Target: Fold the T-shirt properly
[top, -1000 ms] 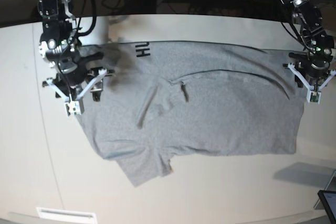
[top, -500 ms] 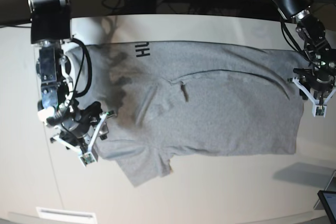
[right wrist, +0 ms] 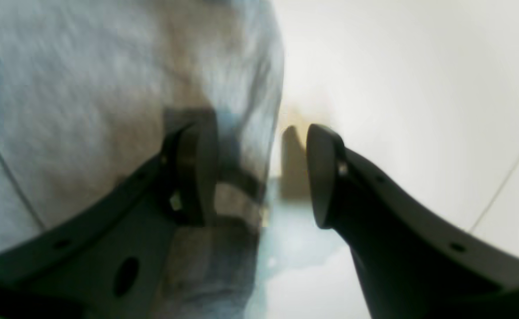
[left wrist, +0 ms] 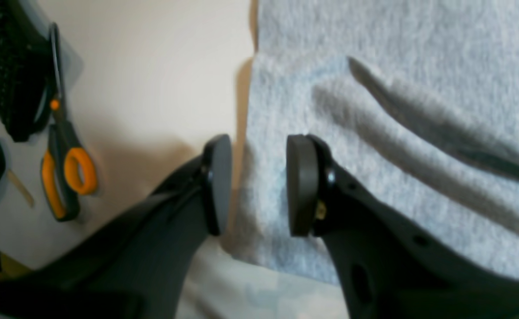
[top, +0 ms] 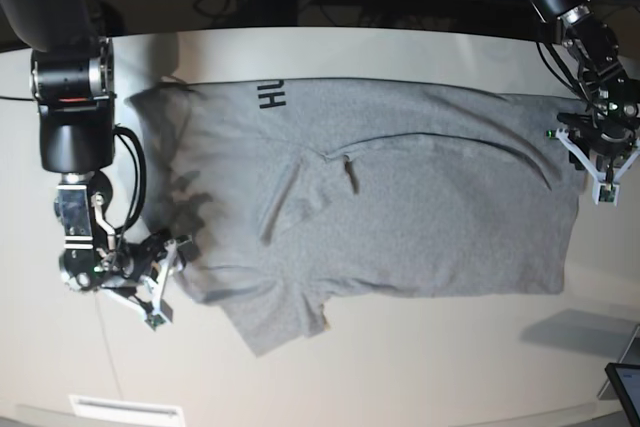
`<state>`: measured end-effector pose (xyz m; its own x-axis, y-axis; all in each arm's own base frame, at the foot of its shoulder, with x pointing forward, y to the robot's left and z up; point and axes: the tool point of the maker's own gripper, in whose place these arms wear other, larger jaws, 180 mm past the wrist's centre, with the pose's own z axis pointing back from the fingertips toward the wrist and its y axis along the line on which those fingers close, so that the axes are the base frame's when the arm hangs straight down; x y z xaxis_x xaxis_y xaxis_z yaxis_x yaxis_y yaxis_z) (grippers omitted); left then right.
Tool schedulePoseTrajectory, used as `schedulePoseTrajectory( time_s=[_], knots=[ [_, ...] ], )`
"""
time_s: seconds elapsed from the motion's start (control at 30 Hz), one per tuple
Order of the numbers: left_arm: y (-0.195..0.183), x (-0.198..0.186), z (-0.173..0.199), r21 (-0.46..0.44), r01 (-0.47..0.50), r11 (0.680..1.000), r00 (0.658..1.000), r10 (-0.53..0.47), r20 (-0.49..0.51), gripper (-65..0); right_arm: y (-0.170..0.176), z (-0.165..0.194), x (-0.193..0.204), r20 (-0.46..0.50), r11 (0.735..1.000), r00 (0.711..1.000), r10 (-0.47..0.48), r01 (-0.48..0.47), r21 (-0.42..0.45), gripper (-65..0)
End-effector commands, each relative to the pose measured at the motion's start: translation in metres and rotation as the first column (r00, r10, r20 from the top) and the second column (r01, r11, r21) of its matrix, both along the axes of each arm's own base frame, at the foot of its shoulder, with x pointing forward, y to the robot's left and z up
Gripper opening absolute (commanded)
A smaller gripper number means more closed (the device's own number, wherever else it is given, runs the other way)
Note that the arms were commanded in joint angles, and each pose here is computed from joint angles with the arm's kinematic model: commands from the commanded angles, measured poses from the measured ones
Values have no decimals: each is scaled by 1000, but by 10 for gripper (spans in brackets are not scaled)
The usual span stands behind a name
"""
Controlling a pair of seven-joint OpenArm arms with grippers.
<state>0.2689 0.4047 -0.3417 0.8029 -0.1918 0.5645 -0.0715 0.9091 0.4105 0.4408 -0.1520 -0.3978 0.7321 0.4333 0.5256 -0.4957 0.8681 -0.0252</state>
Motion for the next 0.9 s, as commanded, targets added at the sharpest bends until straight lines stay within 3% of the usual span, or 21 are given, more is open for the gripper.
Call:
schedulePoseTrajectory(
  time_s=[0.0,0.1,0.27,0.43,0.57,0.7,0.77,0.87],
  knots=[
    [6,10,19,31,8,1000,999,-9,52,-435,-1,24,20,67,999,998,-10,7,35,-337],
    [6,12,21,31,7,1000,998,-9,58,-435,-10,22,18,56,995,998,-43,38,88,-337],
    [4,13,20,27,9,1000,998,-10,59,-435,-14,28,20,72,997,997,-29,23,76,-344],
    [2,13,18,23,14,1000,998,-15,56,-435,-35,64,28,214,996,974,-78,88,-34,-344],
    [2,13,16,18,13,1000,999,-14,53,-435,-5,62,-4,256,993,966,-24,53,-108,-344],
    [1,13,15,17,14,1000,999,-15,52,-435,22,38,-49,227,995,974,-5,28,-95,-342],
    [1,14,15,16,14,1000,999,-15,53,-435,33,36,-51,239,998,971,-19,31,-48,-340],
    [1,13,15,16,14,1000,999,-15,51,-435,18,45,-38,257,996,964,-65,77,-38,-340]
  ],
)
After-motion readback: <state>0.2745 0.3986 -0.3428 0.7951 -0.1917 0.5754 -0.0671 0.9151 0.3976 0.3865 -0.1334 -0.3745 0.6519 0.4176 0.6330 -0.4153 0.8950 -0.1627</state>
